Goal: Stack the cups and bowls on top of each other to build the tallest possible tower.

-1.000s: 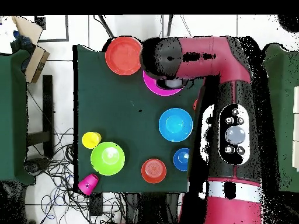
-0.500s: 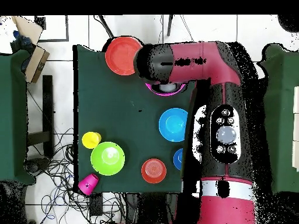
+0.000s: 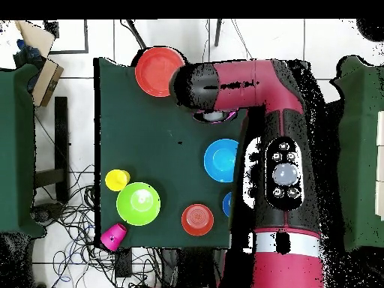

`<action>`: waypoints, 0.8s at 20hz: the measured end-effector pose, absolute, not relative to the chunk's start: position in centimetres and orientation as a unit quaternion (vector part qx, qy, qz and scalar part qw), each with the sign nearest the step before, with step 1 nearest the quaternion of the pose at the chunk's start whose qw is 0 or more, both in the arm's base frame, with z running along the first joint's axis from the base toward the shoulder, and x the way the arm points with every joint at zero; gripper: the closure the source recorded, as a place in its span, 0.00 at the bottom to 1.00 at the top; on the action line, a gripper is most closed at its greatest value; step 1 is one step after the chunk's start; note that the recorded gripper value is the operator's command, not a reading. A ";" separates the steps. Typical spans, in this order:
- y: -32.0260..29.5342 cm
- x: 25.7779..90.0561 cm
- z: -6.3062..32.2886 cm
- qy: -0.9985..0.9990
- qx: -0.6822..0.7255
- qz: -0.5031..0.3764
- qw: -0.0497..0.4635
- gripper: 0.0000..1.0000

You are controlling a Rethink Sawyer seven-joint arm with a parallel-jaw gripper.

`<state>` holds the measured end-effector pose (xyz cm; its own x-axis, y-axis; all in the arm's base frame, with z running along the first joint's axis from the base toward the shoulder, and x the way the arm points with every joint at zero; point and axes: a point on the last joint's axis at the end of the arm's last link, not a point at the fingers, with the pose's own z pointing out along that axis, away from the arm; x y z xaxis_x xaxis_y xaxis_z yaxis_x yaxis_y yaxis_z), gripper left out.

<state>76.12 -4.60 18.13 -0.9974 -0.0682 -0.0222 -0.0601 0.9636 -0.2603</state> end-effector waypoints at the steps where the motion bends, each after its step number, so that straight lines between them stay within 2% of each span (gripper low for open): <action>1: -4.6 76.1 18.1 0.991 -0.032 -0.132 0.016 0.00; 16: -5.0 75.8 18.2 0.988 -0.034 -0.150 0.024 0.00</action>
